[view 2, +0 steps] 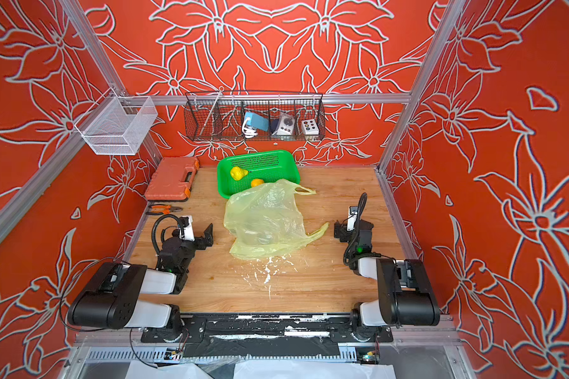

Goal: Place the pears into plastic bags & tie knots
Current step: Pick up the plastic bag at the center of the board.

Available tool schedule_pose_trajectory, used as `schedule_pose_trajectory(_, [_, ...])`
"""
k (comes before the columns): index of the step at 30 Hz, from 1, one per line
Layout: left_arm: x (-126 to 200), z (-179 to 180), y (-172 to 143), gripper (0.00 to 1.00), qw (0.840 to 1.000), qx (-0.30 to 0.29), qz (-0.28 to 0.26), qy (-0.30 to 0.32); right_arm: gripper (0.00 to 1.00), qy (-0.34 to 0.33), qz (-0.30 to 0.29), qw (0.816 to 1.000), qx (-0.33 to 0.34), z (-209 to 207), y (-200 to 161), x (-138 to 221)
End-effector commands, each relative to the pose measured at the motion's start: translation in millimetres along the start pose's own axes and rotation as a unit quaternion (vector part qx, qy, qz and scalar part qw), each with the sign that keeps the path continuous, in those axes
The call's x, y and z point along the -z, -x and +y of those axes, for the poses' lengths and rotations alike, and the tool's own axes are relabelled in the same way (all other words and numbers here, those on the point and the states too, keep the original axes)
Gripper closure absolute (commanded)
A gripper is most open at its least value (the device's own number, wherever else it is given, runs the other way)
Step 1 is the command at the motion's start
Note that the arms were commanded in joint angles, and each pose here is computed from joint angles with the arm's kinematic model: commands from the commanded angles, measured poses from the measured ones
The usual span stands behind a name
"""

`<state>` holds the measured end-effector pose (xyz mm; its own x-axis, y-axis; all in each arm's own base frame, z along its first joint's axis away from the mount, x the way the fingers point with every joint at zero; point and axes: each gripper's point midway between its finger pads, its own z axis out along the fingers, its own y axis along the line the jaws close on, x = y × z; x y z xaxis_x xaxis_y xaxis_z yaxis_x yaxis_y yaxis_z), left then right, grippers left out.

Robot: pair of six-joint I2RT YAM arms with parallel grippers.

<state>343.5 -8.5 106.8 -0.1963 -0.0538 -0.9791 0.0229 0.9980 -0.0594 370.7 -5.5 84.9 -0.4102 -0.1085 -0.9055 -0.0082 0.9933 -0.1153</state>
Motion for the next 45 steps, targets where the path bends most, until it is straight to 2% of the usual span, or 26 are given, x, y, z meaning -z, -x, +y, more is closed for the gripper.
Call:
schedule_pose_trajectory(1, [-0.6, -2.1, 7.5, 0.02, 1.000, -0.006, -0.013, -0.002, 0.03, 0.001, -0.013, 1.000, 0.002, 1.3, 8.8, -0.1])
schedule_pose_trajectory(22, [-1.2, 0.7, 8.0, 0.02, 1.000, -0.006, -0.013, 0.015, 0.02, -0.001, -0.010, 1.000, 0.002, 0.2, 8.8, -1.6])
schedule_pose_trajectory(24, [-1.7, 14.2, 17.5, 0.02, 0.998, 0.013, -0.020, 0.055, 0.02, -0.007, -0.018, 1.000, -0.001, -1.9, 10.9, 1.3])
schedule_pose_trajectory(25, [-1.0, 21.2, 20.4, 0.02, 0.997, 0.022, -0.012, 0.075, 0.02, -0.043, -0.030, 0.998, -0.017, -14.6, 16.6, 5.6])
schedule_pose_trajectory(27, [5.6, 33.9, 32.1, 0.02, 0.993, 0.044, -0.014, 0.112, 0.02, -0.103, -0.004, 0.994, -0.044, -37.3, 21.4, 18.8])
schedule_pose_trajectory(30, [28.3, 64.7, 57.5, 0.02, 0.972, 0.105, -0.035, 0.207, 0.02, -0.133, 0.013, 0.987, -0.089, -52.0, 43.2, 35.2])
schedule_pose_trajectory(32, [41.0, 65.9, 85.5, 0.03, 0.962, 0.160, -0.045, 0.215, 0.02, -0.129, 0.006, 0.980, -0.154, -53.4, 64.1, 42.8])
schedule_pose_trajectory(34, [44.5, 45.7, 105.7, 0.06, 0.966, 0.187, -0.024, 0.179, 0.02, -0.127, 0.023, 0.961, -0.244, -53.7, 76.8, 54.5])
schedule_pose_trajectory(35, [46.5, 31.6, 118.3, 0.06, 0.967, 0.195, -0.014, 0.164, 0.02, -0.096, 0.026, 0.958, -0.270, -45.1, 87.9, 57.9])
schedule_pose_trajectory(37, [47.7, -2.5, 134.8, 0.06, 0.971, 0.198, 0.012, 0.130, 0.04, -0.001, 0.014, 0.960, -0.281, -17.4, 114.9, 58.1])
schedule_pose_trajectory(39, [42.9, -41.9, 136.9, 0.06, 0.975, 0.189, 0.054, 0.102, 0.11, 0.073, 0.015, 0.952, -0.296, 6.1, 133.3, 53.7])
schedule_pose_trajectory(41, [31.9, -94.9, 132.7, 0.06, 0.979, 0.161, 0.102, 0.071, 0.12, 0.101, 0.083, 0.941, -0.313, 21.1, 130.5, 42.1])
schedule_pose_trajectory(45, [12.5, -196.4, 123.2, 0.03, 0.981, 0.104, 0.158, 0.038, 0.18, 0.135, 0.227, 0.915, -0.304, 43.2, 115.1, 29.8])
